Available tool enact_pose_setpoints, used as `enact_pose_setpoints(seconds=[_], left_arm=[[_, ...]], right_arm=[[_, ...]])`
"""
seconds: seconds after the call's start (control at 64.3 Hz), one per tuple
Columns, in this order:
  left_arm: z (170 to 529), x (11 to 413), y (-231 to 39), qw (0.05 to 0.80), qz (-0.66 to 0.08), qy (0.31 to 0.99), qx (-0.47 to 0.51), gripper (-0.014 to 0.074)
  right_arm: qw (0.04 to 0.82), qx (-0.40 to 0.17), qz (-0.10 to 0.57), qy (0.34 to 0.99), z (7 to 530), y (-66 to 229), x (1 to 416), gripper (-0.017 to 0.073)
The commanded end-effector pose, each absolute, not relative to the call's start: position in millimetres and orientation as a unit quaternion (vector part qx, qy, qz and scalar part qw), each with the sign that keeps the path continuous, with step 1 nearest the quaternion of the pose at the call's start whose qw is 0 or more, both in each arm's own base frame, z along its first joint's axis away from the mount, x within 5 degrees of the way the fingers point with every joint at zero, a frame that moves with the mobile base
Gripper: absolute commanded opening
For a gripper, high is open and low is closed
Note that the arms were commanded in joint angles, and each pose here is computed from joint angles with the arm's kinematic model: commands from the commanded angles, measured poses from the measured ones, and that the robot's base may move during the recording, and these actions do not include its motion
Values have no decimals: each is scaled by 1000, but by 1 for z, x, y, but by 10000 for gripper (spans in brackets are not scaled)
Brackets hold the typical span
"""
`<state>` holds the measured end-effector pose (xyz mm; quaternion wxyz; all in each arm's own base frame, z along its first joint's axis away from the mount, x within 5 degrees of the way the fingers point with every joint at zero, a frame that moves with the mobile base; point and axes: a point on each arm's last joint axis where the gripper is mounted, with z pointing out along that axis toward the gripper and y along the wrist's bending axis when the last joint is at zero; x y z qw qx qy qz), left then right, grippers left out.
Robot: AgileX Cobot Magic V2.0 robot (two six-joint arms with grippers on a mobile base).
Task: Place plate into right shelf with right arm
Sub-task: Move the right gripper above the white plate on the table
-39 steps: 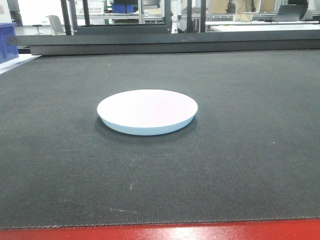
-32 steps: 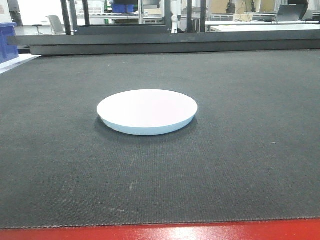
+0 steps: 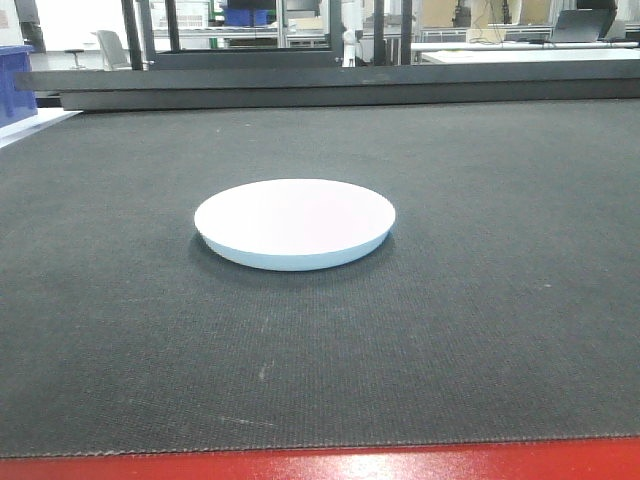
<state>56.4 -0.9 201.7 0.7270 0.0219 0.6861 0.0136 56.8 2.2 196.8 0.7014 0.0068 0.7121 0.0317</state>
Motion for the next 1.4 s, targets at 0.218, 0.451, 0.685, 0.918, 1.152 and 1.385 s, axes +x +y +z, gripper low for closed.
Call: enact_pose_setpoints(seconds=[0.218, 0.451, 0.685, 0.918, 1.152, 1.385], left_arm=[[208, 55, 1, 757, 19, 653, 12, -47], [208, 55, 1, 757, 19, 653, 12, -47], [208, 55, 1, 757, 19, 653, 12, -47], [208, 55, 1, 757, 19, 653, 12, -47], [208, 55, 1, 757, 19, 653, 12, -47], [208, 55, 1, 757, 19, 653, 12, -47]], right_arm=[[766, 20, 47, 640, 218, 1, 54, 50], [724, 26, 72, 686, 278, 4, 44, 84], [669, 23, 65, 740, 320, 6, 79, 512], [572, -9, 66, 818, 343, 16, 142, 623], [476, -78, 110, 869, 368, 69, 210, 623], [376, -67, 109, 918, 361, 140, 279, 623]])
